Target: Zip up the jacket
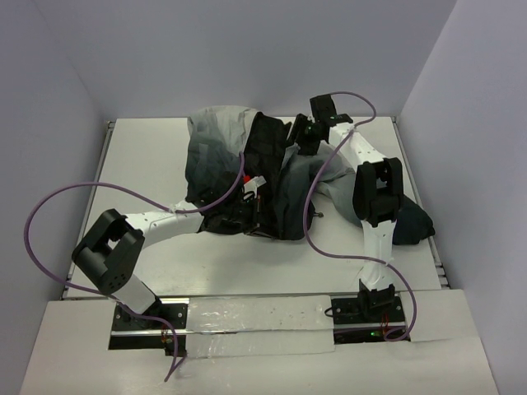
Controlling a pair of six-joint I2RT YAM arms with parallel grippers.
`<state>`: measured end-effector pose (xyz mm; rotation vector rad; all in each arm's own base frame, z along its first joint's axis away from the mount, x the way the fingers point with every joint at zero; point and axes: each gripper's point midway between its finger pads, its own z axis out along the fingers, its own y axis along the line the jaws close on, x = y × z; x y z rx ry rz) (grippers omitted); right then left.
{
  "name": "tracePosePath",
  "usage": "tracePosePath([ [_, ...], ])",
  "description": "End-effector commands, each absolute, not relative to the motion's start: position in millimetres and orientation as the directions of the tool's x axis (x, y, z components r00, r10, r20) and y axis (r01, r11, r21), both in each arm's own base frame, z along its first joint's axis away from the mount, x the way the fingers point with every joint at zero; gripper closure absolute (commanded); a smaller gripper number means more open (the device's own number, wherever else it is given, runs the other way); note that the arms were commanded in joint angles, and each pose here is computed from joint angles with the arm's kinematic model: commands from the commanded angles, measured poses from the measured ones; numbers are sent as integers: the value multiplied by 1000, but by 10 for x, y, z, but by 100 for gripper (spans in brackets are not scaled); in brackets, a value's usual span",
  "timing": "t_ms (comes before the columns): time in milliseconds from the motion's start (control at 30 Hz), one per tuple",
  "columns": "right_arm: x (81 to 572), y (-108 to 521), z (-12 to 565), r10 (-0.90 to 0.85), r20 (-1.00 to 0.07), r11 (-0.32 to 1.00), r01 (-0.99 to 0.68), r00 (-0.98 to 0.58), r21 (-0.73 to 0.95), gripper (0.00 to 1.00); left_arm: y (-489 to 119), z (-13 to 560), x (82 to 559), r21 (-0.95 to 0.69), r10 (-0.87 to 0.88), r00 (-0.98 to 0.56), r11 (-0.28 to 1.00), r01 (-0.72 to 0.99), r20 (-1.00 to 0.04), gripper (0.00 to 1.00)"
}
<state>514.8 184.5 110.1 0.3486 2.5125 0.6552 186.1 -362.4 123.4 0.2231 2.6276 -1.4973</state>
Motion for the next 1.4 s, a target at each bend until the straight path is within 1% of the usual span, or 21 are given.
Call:
tracePosePath([
  [0, 5167, 1837, 1167, 378, -430, 835, 102, -820, 541, 34, -3707, 1501, 1914, -858, 72, -970, 455, 241, -234, 100],
  [67, 5165, 1877, 1129, 388, -414, 821, 104, -823, 561, 34, -3706, 1518, 1915, -857, 72, -969, 453, 245, -238, 100],
  [133, 5174, 1920, 1115, 389, -403, 810, 99, -828, 578, 39, -3702, 1524, 1916, -856, 72, -968, 454, 247, -242, 100],
  [167, 5176, 1940, 1127, 391, -400, 803, 94, -829, 589, 45, -3704, 1528, 1920, -855, 71, -967, 454, 249, -244, 100],
  [233, 5205, 1945, 1171, 402, -415, 794, 84, -816, 602, 72, -3706, 1527, 1918, -855, 72, -967, 454, 250, -244, 100],
  [267, 5211, 1938, 1175, 406, -419, 795, 87, -812, 601, 84, -3704, 1519, 1921, -855, 71, -968, 456, 248, -242, 100],
  [300, 5229, 1917, 1231, 414, -434, 797, 89, -800, 597, 95, -3706, 1518, 1918, -856, 73, -968, 455, 245, -239, 100],
  [333, 5263, 1852, 1285, 428, -452, 803, 100, -783, 588, 100, -3707, 1511, 1914, -857, 74, -969, 455, 242, -235, 100],
  [400, 5329, 1716, 1357, 454, -475, 807, 123, -754, 577, 100, -3709, 1523, 1915, -856, 77, -967, 452, 249, -241, 100],
  [567, 5539, 1296, 1891, 542, -537, 764, 112, -646, 636, 100, -3668, 1550, 1913, -840, 84, -964, 476, 260, -251, 100],
  [700, 5615, 1019, 2442, 581, -585, 709, 0, -566, 705, 100, -3605, 1592, 1997, -820, 69, -958, 502, 276, -280, 100],
  [833, 5639, 947, 2848, 563, -609, 658, -142, -559, 739, 100, -3469, 1666, 2179, -810, 16, -952, 522, 268, -304, 100],
  [933, 5690, 875, 2889, 544, -606, 633, -191, -580, 750, 100, -3318, 1767, 2381, -799, -38, -941, 540, 265, -337, 100],
  [1067, 5755, 839, 2837, 540, -601, 627, -194, -589, 754, 100, -3213, 1980, 2533, -795, -73, -918, 529, 296, -390, 100],
  [1133, 5806, 882, 2744, 540, -583, 612, -193, -607, 767, 100, -3302, 2106, 2538, -816, -70, -915, 484, 317, -397, 100],
  [1200, 5879, 937, 2619, 537, -566, 604, -183, -625, 776, 100, -3520, 2249, 2504, -849, -41, -921, 406, 338, -386, 100],
  [1233, 5917, 959, 2542, 533, -565, 615, -170, -630, 770, 100, -3629, 2274, 2491, -853, -24, -923, 393, 344, -383, 100],
  [1267, 5956, 959, 2448, 533, -560, 633, -140, -635, 761, 99, -3735, 2276, 2481, -855, -8, -925, 386, 347, -379, 100],
  [1300, 5976, 928, 2367, 539, -547, 655, -90, -641, 750, 95, -3811, 2249, 2479, -855, 2, -928, 388, 345, -373, 100],
  [1333, 5987, 881, 2278, 546, -536, 677, -37, -644, 735, 87, -3872, 2235, 2487, -856, 7, -929, 388, 343, -369, 100],
  [1367, 5987, 803, 2178, 555, -528, 702, 21, -643, 712, 68, -3899, 2253, 2517, -858, 0, -929, 385, 341, -369, 100],
])
